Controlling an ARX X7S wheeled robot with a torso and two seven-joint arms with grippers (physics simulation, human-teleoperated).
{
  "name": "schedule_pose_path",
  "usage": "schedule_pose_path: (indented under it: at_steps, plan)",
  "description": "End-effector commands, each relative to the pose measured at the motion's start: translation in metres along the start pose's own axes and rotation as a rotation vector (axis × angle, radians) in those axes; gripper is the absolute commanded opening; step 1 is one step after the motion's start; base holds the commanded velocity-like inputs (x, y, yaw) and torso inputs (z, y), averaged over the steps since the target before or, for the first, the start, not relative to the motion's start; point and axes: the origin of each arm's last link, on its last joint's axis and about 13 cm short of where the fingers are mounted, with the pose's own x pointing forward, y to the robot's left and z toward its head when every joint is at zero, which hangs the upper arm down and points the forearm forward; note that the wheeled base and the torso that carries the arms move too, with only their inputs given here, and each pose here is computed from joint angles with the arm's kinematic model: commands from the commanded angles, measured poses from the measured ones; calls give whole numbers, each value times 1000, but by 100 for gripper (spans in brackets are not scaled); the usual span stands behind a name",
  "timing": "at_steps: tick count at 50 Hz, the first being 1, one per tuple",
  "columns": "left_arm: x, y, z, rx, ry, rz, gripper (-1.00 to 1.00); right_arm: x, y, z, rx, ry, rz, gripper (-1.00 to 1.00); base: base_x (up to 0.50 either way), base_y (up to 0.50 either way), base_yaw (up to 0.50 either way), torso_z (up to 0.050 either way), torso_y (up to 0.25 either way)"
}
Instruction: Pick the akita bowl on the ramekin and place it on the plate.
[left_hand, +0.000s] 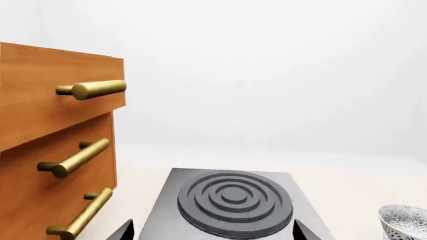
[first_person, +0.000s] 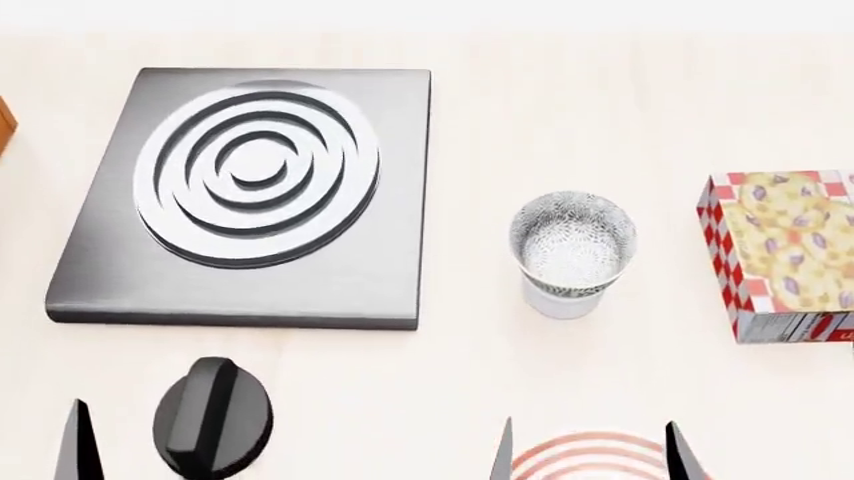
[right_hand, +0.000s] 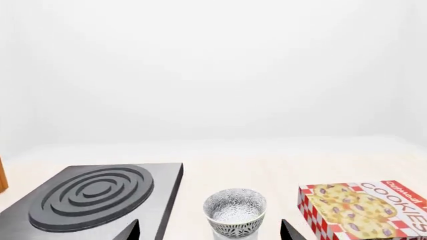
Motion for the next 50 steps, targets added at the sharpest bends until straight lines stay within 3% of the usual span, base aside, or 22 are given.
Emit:
schedule_pose_path:
  at_steps: [1,25,29,31,36,39,42,44,47,49,50]
  plan:
    - [2,-1,-1,-9,-9,2,100,0,0,0,-2,0,0,100,0,0,0,0,-250]
    - [1,-3,-4,3,35,-1,100,0,-1,1,-5,-8,-32,100,0,0,0,0,-6]
    - [2,-2,-6,7,42,4,100,0,-1,4,-13,-21,-4,100,0,0,0,0,0]
    - [2,-2,-8,12,48,4,100,1,-2,5,29,-45,35,100,0,0,0,0,0]
    - [3,-2,-8,12,52,3,100,24,-8,16,-88,-66,74,100,0,0,0,0,0]
    - [3,-2,-9,15,54,4,100,39,-15,22,-109,-84,54,100,0,0,0,0,0]
    - [3,-2,-9,8,54,5,100,48,-20,28,-33,-75,130,100,0,0,0,0,0]
    - [3,-2,-10,3,55,6,100,62,-29,32,-32,-67,154,100,0,0,0,0,0]
    - [6,0,-11,-8,66,7,100,81,-37,40,-46,4,295,100,0,0,0,0,0]
    - [6,1,-11,-17,67,9,100,88,-38,44,-39,19,298,100,0,0,0,0,0]
    - [6,1,-10,-18,67,11,100,96,-39,48,-91,28,320,100,0,0,0,0,0]
